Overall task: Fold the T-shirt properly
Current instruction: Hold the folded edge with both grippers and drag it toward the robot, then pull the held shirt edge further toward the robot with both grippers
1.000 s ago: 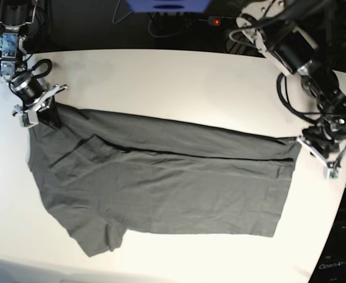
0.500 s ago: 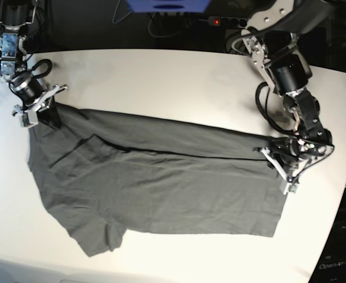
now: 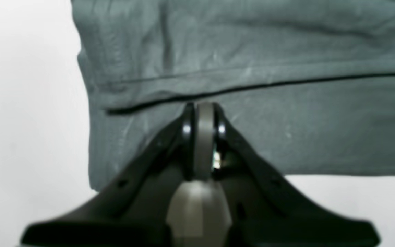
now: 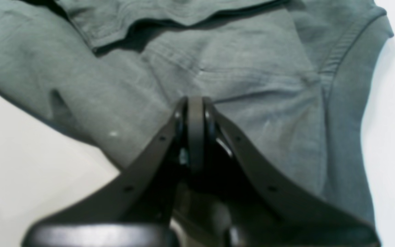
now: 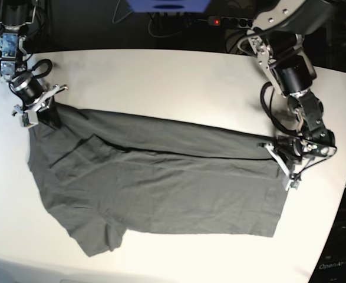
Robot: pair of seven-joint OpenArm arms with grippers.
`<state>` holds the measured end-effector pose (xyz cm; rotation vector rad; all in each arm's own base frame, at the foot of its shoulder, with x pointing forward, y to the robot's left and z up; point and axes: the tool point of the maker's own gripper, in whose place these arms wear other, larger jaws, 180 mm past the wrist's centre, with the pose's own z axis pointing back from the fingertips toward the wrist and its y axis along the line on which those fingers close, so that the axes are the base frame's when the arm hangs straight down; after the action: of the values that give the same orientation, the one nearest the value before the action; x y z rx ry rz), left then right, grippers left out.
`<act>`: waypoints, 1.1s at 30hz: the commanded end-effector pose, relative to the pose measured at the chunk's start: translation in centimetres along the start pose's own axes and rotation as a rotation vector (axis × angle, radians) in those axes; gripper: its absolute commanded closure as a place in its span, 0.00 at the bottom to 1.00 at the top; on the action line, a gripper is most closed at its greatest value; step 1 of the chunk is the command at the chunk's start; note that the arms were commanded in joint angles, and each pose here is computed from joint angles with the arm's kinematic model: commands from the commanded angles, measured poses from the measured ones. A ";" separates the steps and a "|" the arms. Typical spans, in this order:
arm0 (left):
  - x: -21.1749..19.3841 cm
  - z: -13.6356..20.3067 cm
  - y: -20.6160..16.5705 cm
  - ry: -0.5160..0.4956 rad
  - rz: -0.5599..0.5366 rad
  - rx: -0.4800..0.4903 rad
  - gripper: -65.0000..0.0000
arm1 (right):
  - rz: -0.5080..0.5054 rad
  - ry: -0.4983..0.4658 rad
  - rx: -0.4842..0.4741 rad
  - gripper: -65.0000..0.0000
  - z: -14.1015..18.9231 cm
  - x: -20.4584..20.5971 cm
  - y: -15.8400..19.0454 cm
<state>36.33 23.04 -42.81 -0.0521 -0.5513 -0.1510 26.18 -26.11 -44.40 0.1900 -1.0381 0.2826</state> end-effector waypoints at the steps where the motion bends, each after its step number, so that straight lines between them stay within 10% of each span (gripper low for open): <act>1: 1.1 0.7 1.2 -0.017 -0.009 0.026 0.97 | 0.039 0.118 -0.005 1.00 0.6 -2.3 -0.5; 33: -15.6 0.5 -0.9 0.389 -0.057 0.036 0.97 | 0.083 0.178 -0.041 1.00 4.0 -3.3 -3.9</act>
<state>31.81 23.43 -45.46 -0.0386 -0.5848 -0.1380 23.83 -29.81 -44.16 0.1437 -0.9805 0.3091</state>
